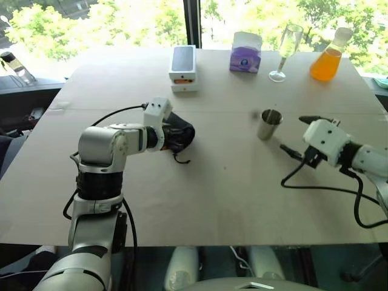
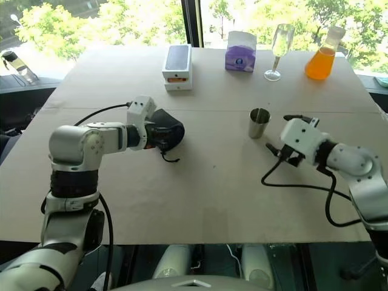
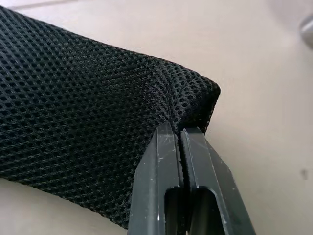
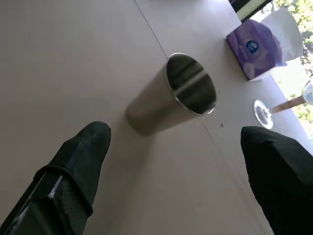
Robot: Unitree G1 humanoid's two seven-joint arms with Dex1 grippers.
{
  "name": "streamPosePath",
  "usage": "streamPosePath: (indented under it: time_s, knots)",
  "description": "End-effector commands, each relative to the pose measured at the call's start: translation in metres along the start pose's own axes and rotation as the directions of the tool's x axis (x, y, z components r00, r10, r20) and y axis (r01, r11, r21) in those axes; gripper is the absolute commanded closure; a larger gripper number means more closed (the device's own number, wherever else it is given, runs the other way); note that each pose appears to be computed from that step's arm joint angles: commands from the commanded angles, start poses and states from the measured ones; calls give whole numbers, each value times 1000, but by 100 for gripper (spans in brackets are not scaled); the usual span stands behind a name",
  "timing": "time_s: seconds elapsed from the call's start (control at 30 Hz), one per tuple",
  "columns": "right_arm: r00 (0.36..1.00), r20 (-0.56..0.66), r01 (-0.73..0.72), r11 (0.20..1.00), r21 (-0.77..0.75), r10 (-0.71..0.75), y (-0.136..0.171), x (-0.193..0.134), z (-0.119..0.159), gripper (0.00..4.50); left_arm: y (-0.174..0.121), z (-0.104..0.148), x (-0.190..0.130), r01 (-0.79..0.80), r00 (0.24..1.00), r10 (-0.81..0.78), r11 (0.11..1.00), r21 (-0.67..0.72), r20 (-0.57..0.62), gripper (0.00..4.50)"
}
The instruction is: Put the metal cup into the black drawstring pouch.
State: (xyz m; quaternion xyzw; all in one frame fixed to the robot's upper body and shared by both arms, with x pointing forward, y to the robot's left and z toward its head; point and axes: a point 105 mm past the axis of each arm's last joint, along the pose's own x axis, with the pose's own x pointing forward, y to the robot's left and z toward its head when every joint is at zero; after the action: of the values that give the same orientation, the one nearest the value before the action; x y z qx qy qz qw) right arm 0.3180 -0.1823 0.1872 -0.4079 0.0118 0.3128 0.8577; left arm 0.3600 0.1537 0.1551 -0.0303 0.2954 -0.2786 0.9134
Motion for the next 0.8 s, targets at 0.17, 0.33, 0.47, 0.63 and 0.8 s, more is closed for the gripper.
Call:
streamPosePath:
  time_s: [0.17, 0.33, 0.47, 0.63, 0.8]
  knots:
    - [993, -97, -58, 994, 91, 67, -12, 27, 6, 0, -27, 15, 0, 180, 984, -176, 976, -122, 43, 447]
    - [983, -48, -171, 975, 144, 179, -6, 37, 37, 0, -35, 18, 2, 175, 985, -172, 977, -120, 35, 447]
    - [970, -62, -221, 963, 154, 233, 1, 41, 43, 0, -39, 19, 3, 125, 992, -124, 991, -51, 35, 447]
    - [967, -99, -217, 963, 162, 234, -1, 52, 39, 0, -44, 17, 3, 141, 990, -138, 987, -72, 36, 447]
    - [960, -144, -212, 961, 179, 239, -6, 64, 26, 26, -45, 16, 5, 139, 990, -138, 987, -75, 29, 449]
